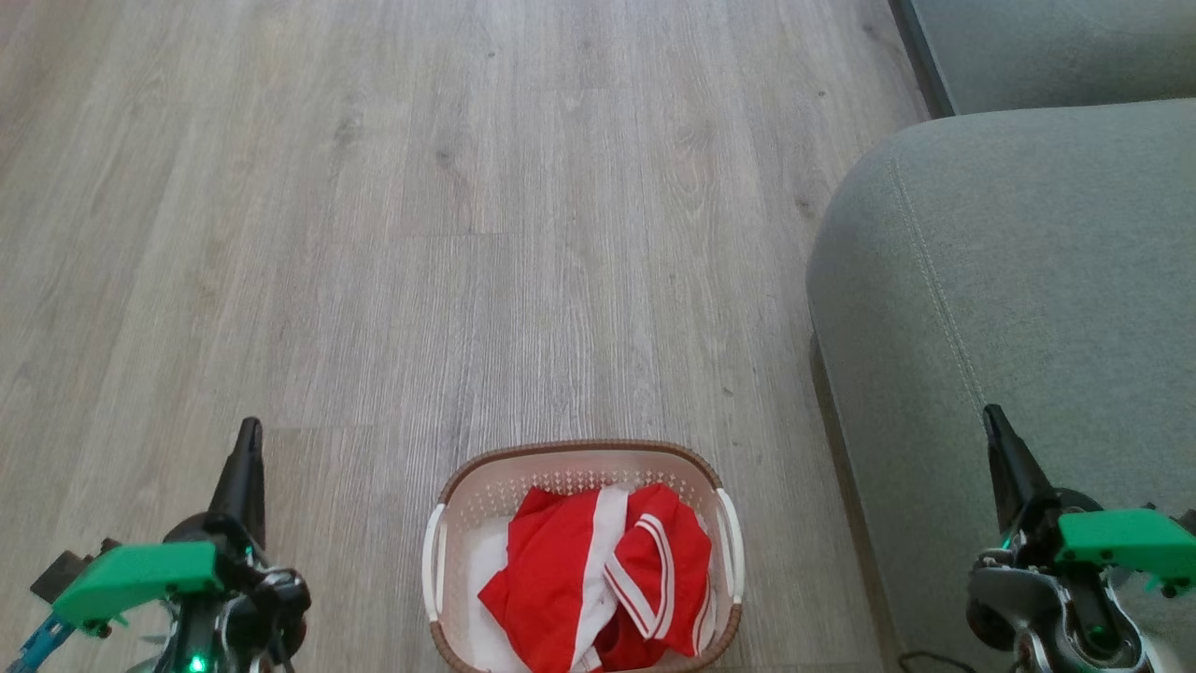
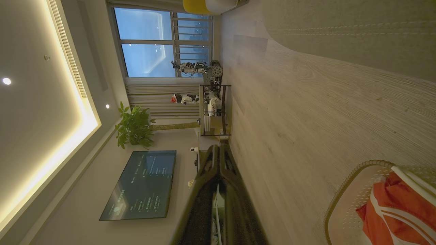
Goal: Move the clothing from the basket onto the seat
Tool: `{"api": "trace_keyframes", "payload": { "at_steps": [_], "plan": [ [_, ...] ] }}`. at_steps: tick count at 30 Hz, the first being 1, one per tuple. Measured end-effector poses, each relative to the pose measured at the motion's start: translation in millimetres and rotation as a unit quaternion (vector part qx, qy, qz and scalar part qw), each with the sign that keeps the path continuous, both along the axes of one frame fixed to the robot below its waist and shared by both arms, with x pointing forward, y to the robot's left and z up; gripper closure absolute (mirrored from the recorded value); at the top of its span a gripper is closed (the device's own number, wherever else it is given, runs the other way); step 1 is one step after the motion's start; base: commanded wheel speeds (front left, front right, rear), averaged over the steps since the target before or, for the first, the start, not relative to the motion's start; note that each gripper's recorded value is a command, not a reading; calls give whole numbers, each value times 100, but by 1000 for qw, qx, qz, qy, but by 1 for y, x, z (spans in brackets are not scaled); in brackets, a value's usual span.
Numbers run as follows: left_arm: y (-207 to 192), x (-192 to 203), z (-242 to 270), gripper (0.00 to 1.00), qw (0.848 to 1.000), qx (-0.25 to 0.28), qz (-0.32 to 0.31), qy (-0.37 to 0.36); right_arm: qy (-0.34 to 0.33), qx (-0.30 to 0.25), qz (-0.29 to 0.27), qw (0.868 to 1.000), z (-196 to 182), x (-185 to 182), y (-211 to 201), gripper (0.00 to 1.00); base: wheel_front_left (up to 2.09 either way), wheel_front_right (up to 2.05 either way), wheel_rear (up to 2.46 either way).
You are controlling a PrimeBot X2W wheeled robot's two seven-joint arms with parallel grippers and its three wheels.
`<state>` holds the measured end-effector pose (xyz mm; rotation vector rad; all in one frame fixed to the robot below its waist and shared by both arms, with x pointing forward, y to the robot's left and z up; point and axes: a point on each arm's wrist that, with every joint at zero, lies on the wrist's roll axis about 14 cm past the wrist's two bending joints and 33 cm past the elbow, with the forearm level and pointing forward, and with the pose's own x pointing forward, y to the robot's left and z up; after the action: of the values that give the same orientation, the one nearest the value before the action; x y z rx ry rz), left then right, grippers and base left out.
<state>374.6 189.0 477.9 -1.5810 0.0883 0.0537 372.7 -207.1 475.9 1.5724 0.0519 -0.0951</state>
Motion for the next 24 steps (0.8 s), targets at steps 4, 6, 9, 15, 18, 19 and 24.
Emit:
{"api": "trace_keyframes", "payload": {
  "at_steps": [4,6,9,15,18,19,24],
  "plan": [
    [0,0,0,100,1000,0,0,0,0,0,0,1000,0,0,0,100,0,0,0],
    [0,0,0,100,1000,0,0,0,0,0,0,1000,0,0,0,100,0,0,0],
    [0,0,0,100,1000,0,0,0,0,0,0,1000,0,0,0,100,0,0,0],
    [0,0,0,100,1000,0,0,0,0,0,0,1000,0,0,0,100,0,0,0],
    [0,0,0,100,1000,0,0,0,0,0,0,1000,0,0,0,100,0,0,0],
    [0,0,0,100,1000,0,0,0,0,0,0,1000,0,0,0,100,0,0,0],
    [0,0,0,100,1000,0,0,0,0,0,0,1000,0,0,0,100,0,0,0]
  ]
}}
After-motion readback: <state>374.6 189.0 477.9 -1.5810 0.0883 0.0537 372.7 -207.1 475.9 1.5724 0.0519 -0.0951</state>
